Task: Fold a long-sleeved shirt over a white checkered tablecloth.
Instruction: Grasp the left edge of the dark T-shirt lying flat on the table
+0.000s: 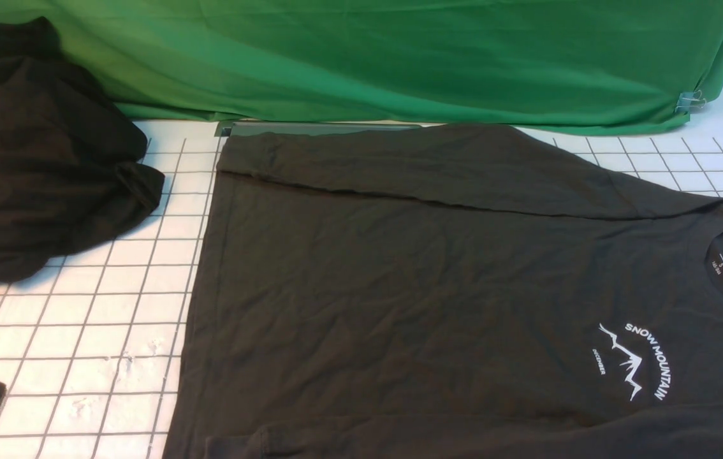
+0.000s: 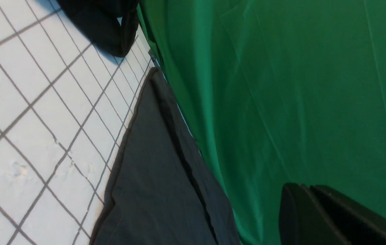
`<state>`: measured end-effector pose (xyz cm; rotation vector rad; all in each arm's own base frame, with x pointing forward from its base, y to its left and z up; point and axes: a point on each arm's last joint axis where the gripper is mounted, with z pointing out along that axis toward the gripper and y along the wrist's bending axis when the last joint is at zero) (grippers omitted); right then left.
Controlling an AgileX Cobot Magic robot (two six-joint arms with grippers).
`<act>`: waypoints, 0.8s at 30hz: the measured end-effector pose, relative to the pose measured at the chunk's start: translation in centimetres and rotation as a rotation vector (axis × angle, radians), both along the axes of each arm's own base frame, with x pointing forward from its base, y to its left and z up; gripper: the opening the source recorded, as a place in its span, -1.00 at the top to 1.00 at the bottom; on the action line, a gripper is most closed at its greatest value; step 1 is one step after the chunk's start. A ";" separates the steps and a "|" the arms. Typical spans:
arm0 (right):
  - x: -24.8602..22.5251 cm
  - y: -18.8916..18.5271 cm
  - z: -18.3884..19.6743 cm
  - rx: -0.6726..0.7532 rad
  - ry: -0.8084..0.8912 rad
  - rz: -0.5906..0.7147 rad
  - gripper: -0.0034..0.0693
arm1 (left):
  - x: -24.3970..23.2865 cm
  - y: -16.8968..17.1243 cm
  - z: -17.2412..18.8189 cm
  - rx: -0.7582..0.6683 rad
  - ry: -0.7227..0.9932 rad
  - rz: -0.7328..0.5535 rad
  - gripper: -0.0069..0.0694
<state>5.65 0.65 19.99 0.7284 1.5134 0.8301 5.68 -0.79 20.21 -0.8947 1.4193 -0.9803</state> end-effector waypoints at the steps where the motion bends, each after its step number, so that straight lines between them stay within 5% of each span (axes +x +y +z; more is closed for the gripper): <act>1: 0.0 0.0 0.1 0.001 -0.007 -0.002 0.25 | 0.0 -0.1 0.0 -0.032 0.005 -0.007 0.75; 6: -0.1 0.1 1.3 -0.069 -0.057 0.017 0.48 | -0.4 -1.3 1.0 -0.105 0.034 -0.140 0.75; 9: -1.4 0.1 6.9 -0.236 -0.241 0.041 0.82 | -1.2 -1.5 6.9 0.084 -0.083 -0.162 0.75; 14: -1.8 0.5 13.3 -0.459 -0.263 0.091 0.88 | 0.5 -1.9 13.0 0.438 0.083 -0.254 0.75; 18: 1.1 1.4 15.1 -0.716 0.097 0.279 0.88 | 6.1 -1.6 14.2 0.741 0.538 -0.529 0.75; 24: 5.0 2.3 11.7 -0.870 0.594 0.582 0.87 | 13.2 -1.7 10.0 0.719 0.837 -0.770 0.75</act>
